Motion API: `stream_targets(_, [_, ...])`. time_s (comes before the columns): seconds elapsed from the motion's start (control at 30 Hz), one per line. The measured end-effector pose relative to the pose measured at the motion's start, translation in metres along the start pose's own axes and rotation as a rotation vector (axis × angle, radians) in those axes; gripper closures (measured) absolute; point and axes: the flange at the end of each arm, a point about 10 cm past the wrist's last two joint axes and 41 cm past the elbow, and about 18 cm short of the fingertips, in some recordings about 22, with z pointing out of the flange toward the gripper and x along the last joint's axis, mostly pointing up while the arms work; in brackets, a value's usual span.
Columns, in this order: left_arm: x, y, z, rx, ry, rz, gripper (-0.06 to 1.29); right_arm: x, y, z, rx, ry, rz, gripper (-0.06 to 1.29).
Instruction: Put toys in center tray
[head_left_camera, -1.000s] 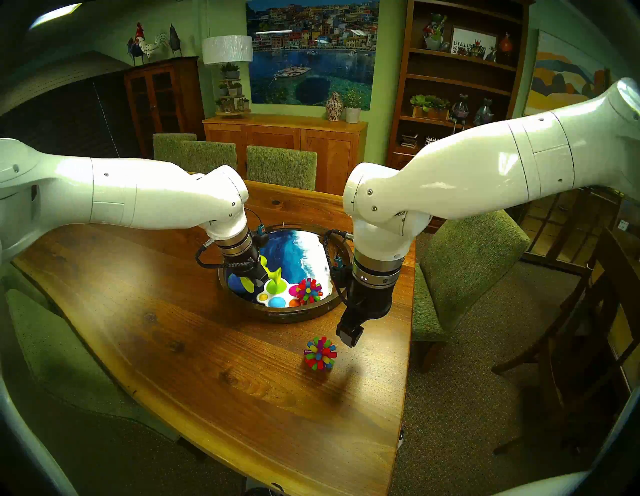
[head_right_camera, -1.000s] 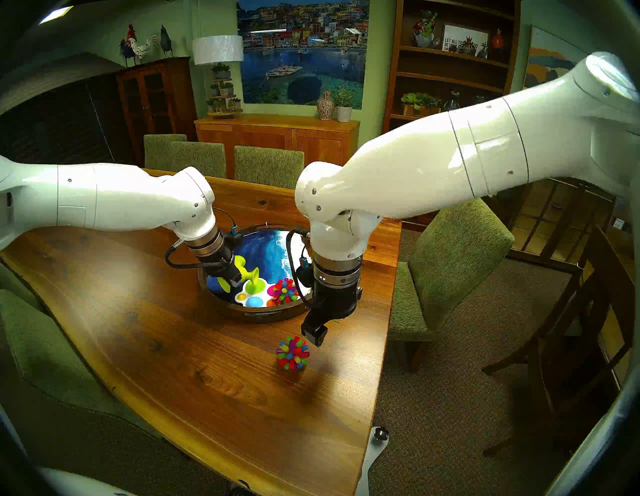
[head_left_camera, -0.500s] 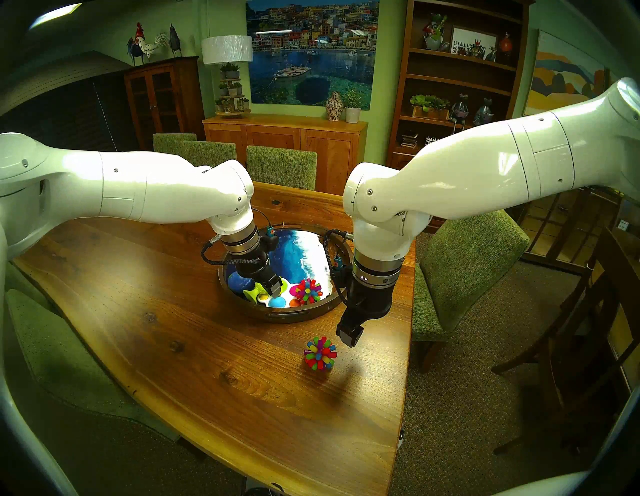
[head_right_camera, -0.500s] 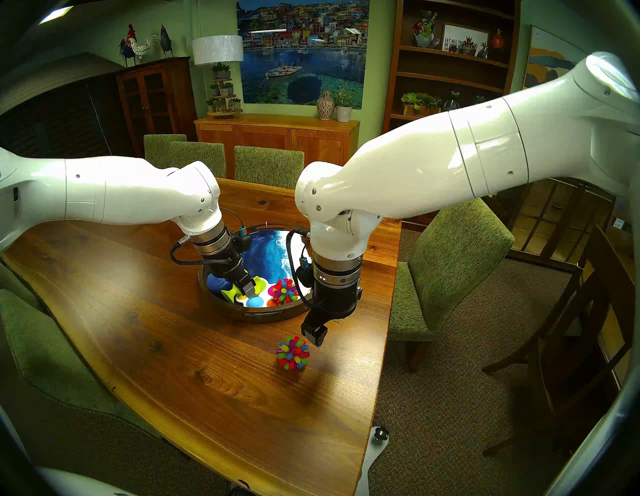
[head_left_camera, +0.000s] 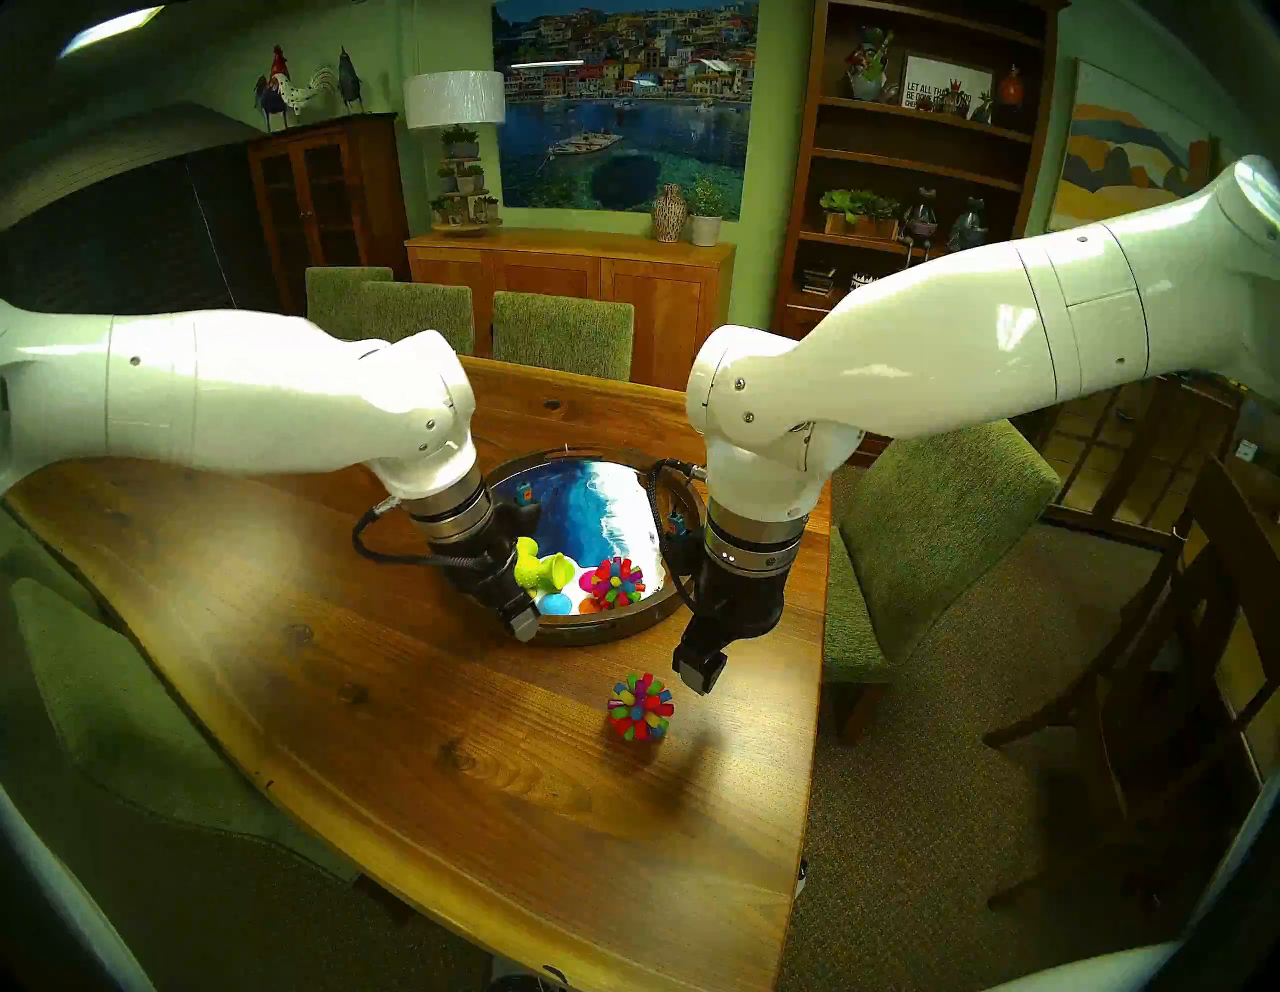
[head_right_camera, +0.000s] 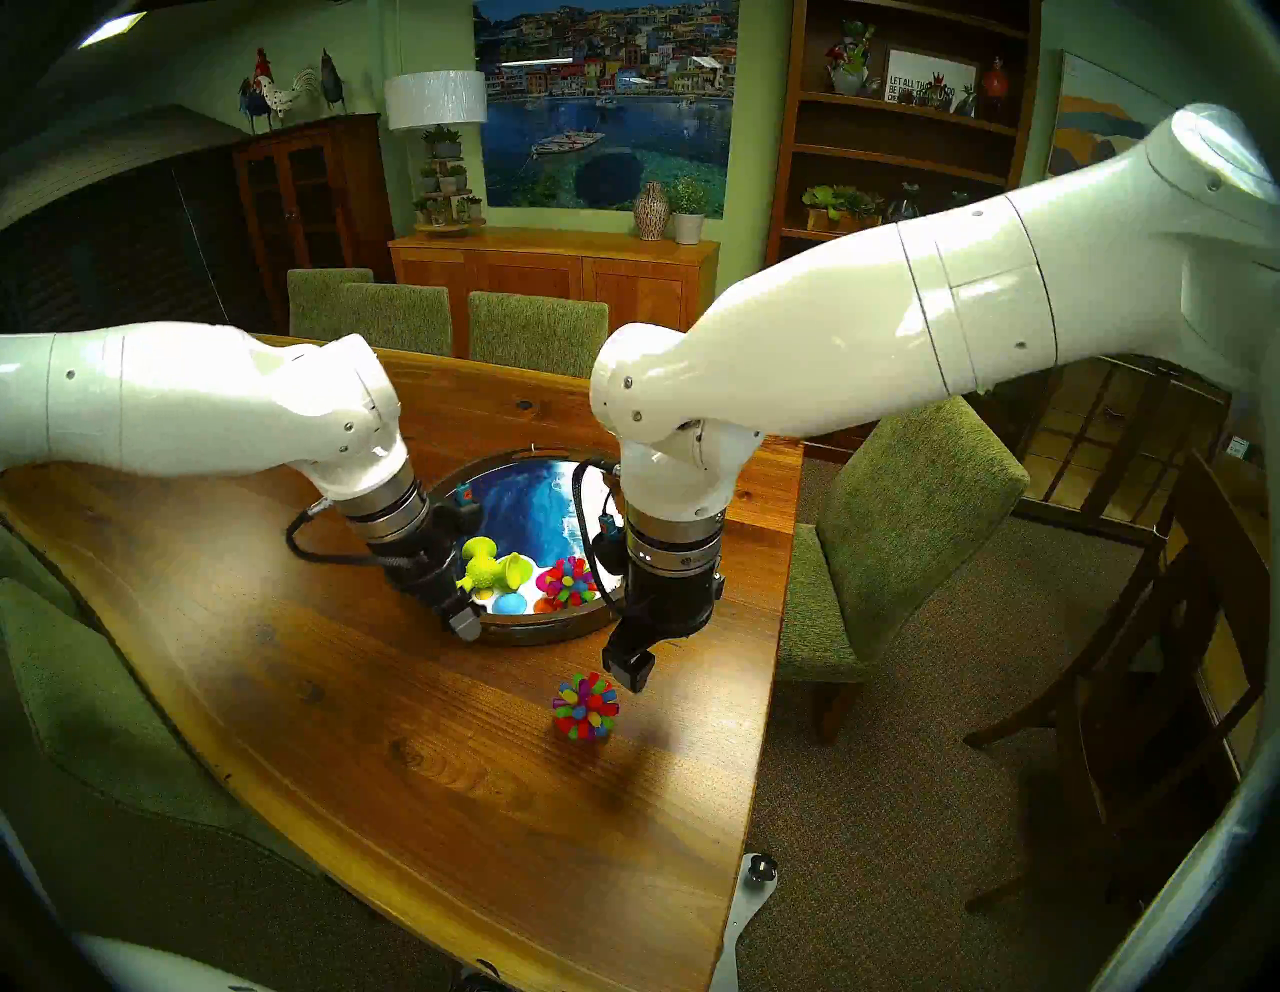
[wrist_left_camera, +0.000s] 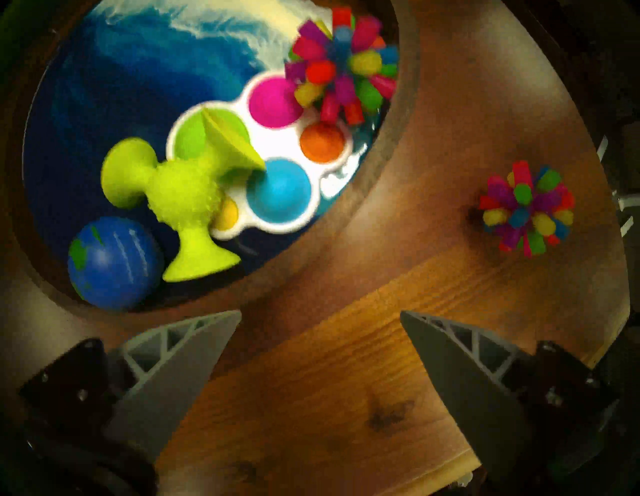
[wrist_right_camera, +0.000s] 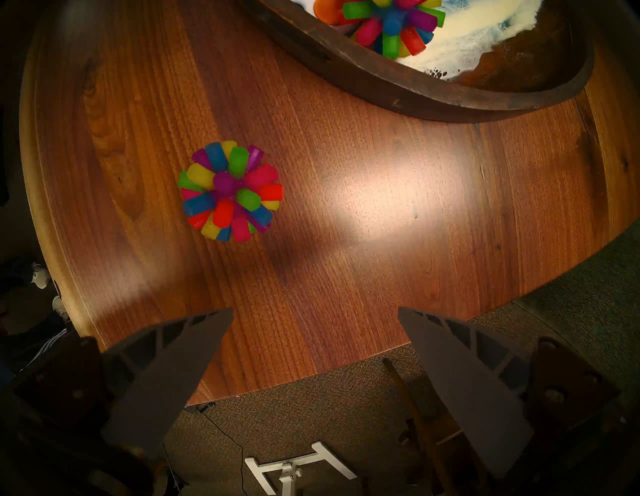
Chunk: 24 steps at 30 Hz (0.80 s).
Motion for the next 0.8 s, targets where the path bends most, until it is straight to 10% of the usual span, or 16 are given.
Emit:
stream_targets(0.33, [-0.053, 0.011, 0.011, -0.017, -0.058, -0.002, 0.0, 0.0, 0.0, 0.0, 0.0, 0.0, 0.0, -0.01])
stream_targets(0.8, [-0.079, -0.002, -0.02, 0.066, 0.049, -0.039, 0.0, 0.0, 0.0, 0.0, 0.0, 0.0, 0.0, -0.01])
